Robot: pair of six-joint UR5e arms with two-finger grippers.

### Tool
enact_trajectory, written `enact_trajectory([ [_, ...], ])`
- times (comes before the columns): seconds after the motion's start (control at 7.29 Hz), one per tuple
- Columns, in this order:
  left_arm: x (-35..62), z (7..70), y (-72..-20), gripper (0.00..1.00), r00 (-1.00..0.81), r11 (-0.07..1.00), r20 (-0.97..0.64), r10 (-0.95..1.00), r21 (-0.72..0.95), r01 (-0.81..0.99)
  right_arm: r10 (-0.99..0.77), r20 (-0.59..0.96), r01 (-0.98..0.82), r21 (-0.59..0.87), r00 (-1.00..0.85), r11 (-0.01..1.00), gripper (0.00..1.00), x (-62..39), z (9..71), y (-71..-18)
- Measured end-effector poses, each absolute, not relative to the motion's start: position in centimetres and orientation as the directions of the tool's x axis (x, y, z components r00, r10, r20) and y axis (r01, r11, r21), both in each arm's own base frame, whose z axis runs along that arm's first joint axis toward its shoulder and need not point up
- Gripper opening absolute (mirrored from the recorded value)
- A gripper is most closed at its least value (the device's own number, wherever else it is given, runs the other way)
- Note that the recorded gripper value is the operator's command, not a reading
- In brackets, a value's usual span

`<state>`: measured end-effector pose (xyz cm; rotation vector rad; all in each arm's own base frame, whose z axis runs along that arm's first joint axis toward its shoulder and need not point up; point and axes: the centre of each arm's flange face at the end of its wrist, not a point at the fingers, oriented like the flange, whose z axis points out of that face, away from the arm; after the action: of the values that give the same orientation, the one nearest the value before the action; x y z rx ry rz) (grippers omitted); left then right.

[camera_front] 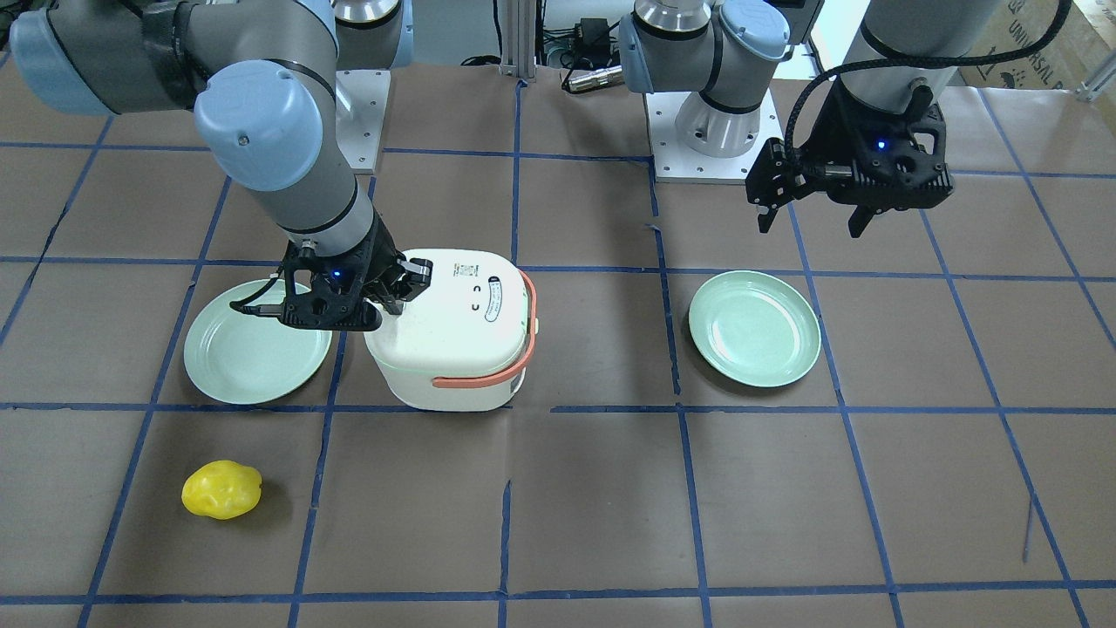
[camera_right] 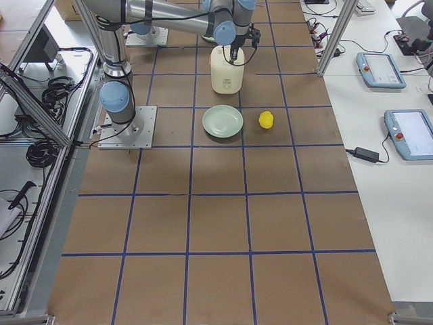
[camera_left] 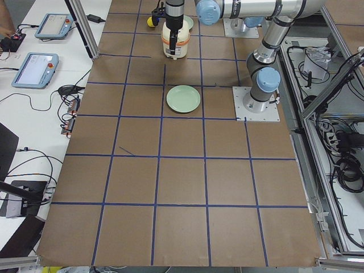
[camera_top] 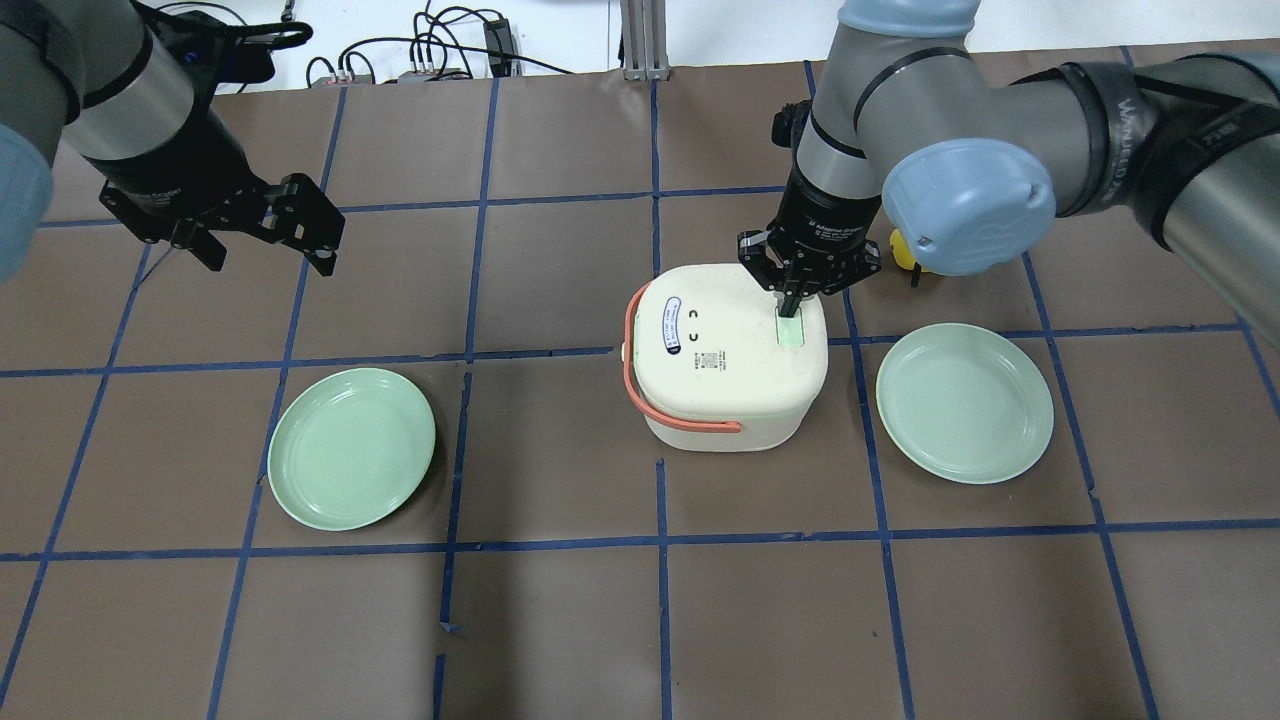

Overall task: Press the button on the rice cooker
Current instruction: 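Press down on the green button with the closed right gripper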

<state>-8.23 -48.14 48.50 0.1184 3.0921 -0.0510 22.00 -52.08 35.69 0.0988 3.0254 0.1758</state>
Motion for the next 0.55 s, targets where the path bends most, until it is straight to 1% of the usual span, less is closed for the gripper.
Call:
enact_trajectory([
  [0.55,-8.22,48.49,-48.14,1.0,-0.996,0.997,-0.048,0.076,-0.031,0.078,0.082,-0.103,0.07,0.121,-0.991,0.99,0.14,22.04,36.36,-51.94],
])
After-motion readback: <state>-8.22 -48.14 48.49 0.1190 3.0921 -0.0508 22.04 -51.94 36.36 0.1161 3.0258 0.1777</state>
